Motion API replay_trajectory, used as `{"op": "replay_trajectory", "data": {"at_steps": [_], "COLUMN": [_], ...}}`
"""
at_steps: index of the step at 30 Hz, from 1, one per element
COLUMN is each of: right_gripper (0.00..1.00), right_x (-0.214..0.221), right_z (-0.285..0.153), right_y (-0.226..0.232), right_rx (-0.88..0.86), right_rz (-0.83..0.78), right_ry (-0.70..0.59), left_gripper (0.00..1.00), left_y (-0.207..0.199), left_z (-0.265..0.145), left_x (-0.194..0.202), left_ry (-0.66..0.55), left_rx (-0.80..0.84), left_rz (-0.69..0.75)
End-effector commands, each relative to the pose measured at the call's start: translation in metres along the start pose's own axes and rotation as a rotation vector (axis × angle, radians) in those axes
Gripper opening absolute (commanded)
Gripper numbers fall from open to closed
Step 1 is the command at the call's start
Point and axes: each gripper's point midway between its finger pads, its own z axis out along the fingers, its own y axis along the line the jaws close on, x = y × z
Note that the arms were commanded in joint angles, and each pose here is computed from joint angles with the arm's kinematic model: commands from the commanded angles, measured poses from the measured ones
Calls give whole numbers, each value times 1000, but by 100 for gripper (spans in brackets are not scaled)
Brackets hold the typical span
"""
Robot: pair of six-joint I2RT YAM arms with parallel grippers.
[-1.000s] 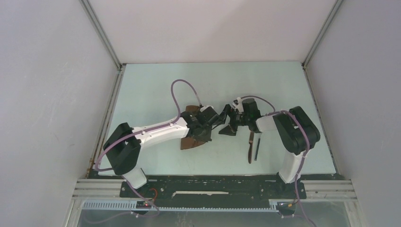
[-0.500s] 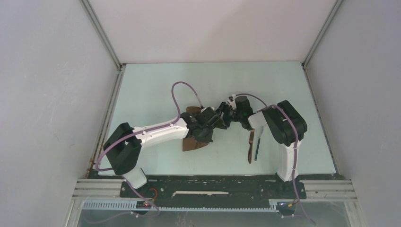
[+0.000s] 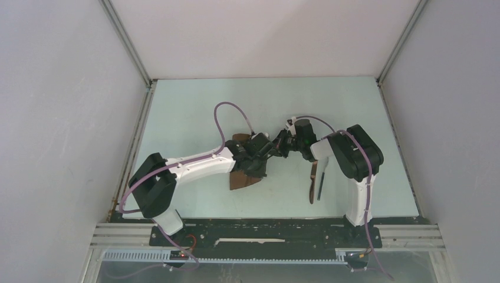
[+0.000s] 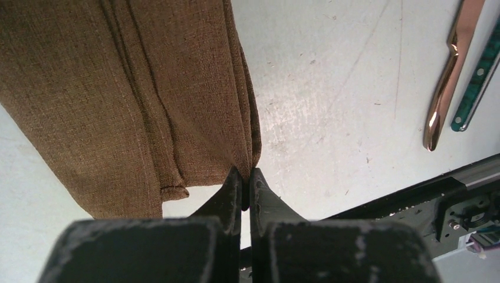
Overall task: Fold the napkin into a case and place the utensils inside
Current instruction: Fold the 2/3-rectangle-folded napkin at the center of the board.
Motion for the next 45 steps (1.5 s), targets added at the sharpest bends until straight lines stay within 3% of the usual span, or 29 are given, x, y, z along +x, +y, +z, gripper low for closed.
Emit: {"op": "replay_trajectory", "data": {"at_steps": [1, 8, 11, 13, 17, 21, 25, 27, 32, 40, 45], "right_gripper": [0, 0, 0, 0, 0, 0, 0, 0, 0, 0, 0], "right_x": [-14, -18, -18, -17, -14, -9, -7, -6, 0, 20, 29], "right_z": [-3, -6, -5, -5, -5, -3, 0, 2, 8, 25, 39], "right_y": [22, 28, 24, 23, 26, 30, 33, 35, 40, 53, 60], "right_rx": [-46, -37, -28, -18, -7, 2, 47, 70, 162, 314, 400], "right_rz": [-72, -73, -64, -65, -85, -105, -131, -143, -161, -193, -218], "right_ry": [-43, -61, -56, -56, -53, -45, -54, -53, -62, -78, -107], "left_gripper": [0, 24, 42, 52, 58, 50, 56, 56, 33, 20, 17], "left_y": [-22, -46, -47, -41, -5, 63, 104, 105, 104, 109, 105], "left_z": [-9, -8, -22, -33, -52, -35, -10, -2, 21, 47, 51], "left_x": [-7, -4, -16, -23, -42, -40, -38, -44, -46, -33, -35], "left_ry": [-14, 36, -2, -25, -110, -148, -166, -178, -149, -94, -97], "left_rx": [114, 260, 312, 352, 382, 280, 240, 243, 241, 223, 250], "left_rz": [-2, -16, -25, -55, -157, -362, -512, -522, -563, -590, -587]}}
